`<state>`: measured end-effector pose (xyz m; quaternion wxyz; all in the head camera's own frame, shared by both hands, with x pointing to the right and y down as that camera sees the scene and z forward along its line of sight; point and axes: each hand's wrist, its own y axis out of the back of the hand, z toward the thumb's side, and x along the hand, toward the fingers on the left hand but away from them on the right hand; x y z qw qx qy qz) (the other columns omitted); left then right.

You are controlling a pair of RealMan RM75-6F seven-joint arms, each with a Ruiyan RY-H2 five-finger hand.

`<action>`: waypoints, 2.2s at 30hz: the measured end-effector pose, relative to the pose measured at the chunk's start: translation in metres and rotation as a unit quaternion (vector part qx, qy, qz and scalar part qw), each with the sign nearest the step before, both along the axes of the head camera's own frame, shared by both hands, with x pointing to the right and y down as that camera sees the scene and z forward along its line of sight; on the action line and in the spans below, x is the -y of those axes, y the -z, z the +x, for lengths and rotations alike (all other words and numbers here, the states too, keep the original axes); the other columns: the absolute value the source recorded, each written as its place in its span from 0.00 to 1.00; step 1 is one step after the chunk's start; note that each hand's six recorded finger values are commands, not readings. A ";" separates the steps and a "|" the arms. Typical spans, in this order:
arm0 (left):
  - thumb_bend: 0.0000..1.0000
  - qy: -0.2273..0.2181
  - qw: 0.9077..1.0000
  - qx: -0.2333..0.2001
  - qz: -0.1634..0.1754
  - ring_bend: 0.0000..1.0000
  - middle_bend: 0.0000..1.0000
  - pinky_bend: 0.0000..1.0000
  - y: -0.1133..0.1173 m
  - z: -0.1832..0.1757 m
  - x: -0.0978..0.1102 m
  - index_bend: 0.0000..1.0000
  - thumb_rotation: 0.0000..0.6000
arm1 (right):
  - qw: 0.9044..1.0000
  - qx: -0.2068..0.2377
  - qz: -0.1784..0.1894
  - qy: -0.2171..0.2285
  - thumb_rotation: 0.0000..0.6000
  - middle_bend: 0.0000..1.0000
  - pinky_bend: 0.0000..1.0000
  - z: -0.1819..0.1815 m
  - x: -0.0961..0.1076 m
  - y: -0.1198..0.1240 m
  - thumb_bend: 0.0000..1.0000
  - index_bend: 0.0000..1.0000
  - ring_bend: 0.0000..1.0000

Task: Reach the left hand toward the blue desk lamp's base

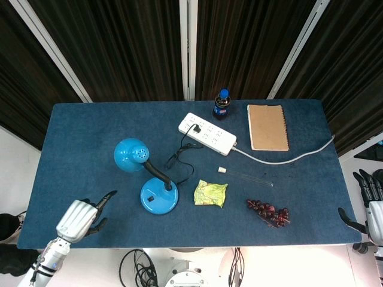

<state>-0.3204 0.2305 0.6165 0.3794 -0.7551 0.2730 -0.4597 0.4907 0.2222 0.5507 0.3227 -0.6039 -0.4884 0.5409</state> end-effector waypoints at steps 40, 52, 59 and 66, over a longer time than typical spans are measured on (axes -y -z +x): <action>0.40 -0.086 0.991 0.052 -0.083 0.79 0.78 0.69 -0.071 0.069 -0.001 0.11 1.00 | 1.000 -0.001 -0.006 -0.018 1.00 0.00 0.00 0.011 0.001 -0.002 0.18 0.00 0.00; 0.40 -0.090 0.990 0.059 -0.090 0.79 0.79 0.69 -0.077 0.071 -0.001 0.12 1.00 | 1.000 -0.003 -0.008 -0.021 1.00 0.00 0.00 0.013 0.001 -0.003 0.18 0.00 0.00; 0.40 -0.093 0.990 0.062 -0.088 0.79 0.79 0.69 -0.077 0.071 -0.002 0.25 1.00 | 1.000 -0.003 -0.011 -0.021 1.00 0.00 0.00 0.013 0.001 -0.004 0.18 0.00 0.00; 0.39 -0.084 0.992 0.056 -0.074 0.79 0.78 0.69 -0.072 0.071 0.002 0.17 1.00 | 1.000 -0.002 -0.010 -0.022 1.00 0.00 0.00 0.014 0.000 -0.003 0.18 0.00 0.00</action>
